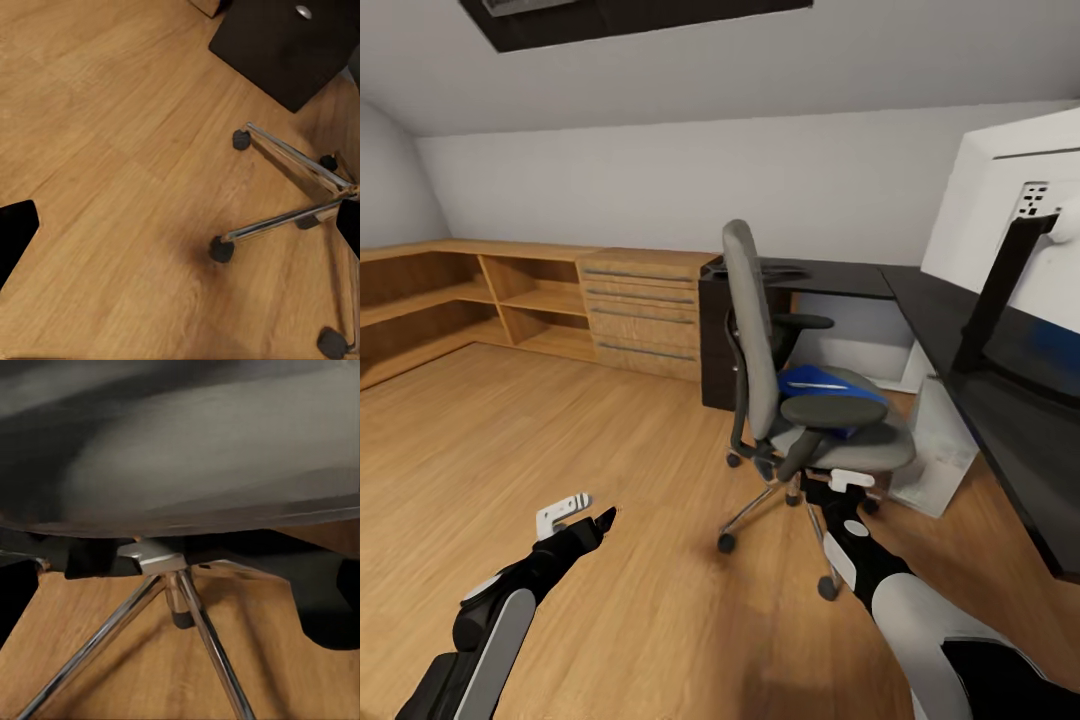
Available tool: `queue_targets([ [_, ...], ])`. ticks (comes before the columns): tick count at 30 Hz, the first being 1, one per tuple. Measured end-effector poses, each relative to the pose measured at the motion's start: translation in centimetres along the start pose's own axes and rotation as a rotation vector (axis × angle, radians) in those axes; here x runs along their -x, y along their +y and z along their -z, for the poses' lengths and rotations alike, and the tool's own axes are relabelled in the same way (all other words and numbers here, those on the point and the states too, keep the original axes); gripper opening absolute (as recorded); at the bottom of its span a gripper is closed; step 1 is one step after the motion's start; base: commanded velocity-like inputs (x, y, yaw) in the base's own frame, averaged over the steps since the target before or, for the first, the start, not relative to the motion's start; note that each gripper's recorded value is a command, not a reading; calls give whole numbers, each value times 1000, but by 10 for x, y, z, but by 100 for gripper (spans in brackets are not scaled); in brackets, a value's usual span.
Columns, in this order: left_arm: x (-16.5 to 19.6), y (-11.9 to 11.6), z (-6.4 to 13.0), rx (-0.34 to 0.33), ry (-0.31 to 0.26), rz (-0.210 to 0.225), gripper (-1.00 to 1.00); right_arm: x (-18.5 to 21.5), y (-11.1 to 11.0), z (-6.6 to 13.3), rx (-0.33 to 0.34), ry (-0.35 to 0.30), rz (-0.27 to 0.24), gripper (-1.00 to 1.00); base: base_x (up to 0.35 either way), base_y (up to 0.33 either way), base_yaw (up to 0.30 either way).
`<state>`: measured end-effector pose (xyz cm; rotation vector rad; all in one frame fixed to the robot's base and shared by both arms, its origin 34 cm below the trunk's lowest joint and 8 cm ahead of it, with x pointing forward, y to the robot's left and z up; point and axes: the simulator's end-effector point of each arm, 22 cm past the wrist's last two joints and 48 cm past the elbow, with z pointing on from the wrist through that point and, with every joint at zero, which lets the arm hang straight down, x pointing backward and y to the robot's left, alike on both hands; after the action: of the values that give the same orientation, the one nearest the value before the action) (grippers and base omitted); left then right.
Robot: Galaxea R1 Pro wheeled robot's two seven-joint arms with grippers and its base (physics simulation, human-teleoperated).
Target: In the bedroom, organize the workspace by keeping the computer under the desk, ensuring the monitor is on the desk, placing the keyboard on the desk next to the monitor, placing the mouse on the desk next to the keyboard, moving the folder from the swivel chair onto the desk next to the mouse, stacking the notebook on top of the folder with the pen on top of the notebook, and positioning the swivel chair next to the desk.
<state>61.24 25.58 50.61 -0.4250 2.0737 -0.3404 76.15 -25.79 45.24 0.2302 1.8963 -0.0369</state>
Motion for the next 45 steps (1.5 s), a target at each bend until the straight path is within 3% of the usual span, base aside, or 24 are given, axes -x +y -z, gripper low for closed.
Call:
queue_targets([
  [19, 0, 0, 0, 2, 0, 0, 100, 0, 1, 0, 3, -1, 3, 100, 0, 116, 268],
  [45, -4, 1, -1, 4, 9, 0, 100, -1, 1, 0, 3, 1, 3, 100, 49, 105, 6],
])
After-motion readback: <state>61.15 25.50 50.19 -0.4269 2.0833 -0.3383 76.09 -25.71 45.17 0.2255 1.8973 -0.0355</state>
